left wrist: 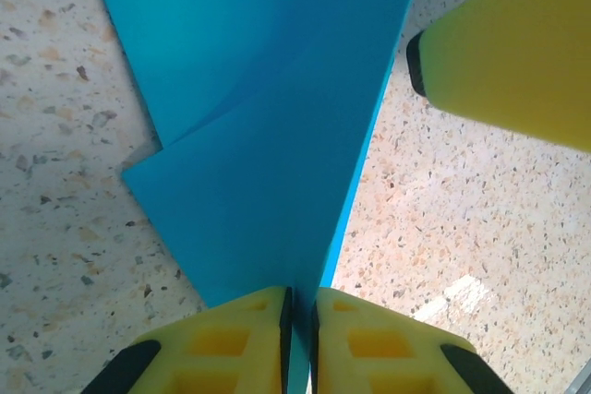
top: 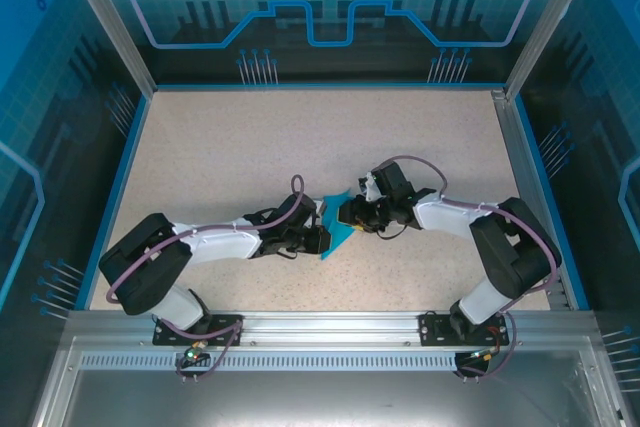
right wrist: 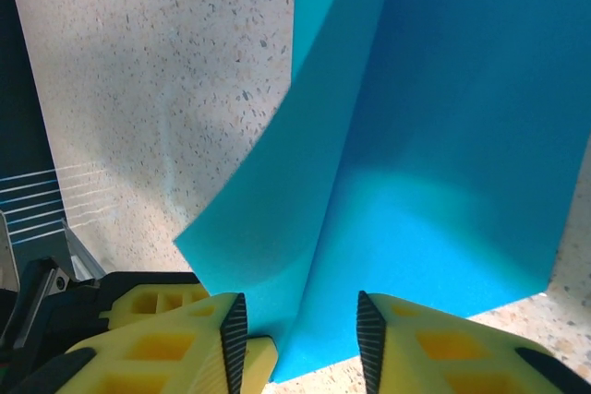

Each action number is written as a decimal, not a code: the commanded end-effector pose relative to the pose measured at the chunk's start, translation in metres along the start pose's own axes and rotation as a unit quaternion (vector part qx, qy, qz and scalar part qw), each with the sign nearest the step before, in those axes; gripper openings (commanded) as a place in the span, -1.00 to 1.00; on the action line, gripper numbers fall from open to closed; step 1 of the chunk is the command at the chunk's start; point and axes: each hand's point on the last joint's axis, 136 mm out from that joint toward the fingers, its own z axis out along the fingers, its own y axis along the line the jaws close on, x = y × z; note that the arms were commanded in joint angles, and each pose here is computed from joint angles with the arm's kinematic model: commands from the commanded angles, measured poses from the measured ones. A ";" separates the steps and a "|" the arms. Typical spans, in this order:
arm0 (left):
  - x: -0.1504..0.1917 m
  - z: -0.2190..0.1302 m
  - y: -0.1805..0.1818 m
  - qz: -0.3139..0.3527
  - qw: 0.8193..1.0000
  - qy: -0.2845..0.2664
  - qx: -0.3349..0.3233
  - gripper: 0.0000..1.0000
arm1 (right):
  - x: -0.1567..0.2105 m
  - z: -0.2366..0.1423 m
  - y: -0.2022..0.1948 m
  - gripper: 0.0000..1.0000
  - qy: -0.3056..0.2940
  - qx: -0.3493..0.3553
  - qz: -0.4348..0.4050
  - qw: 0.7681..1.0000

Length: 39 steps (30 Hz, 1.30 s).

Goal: Fold a paper plane with a square sheet of paper (pick it up from the middle)
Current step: Fourth fold the wing at the center of the table.

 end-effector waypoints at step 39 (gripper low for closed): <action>0.000 0.012 0.007 0.092 0.984 -0.022 -0.151 -0.19 | -0.009 0.016 0.016 -0.42 0.014 0.028 0.001 0.999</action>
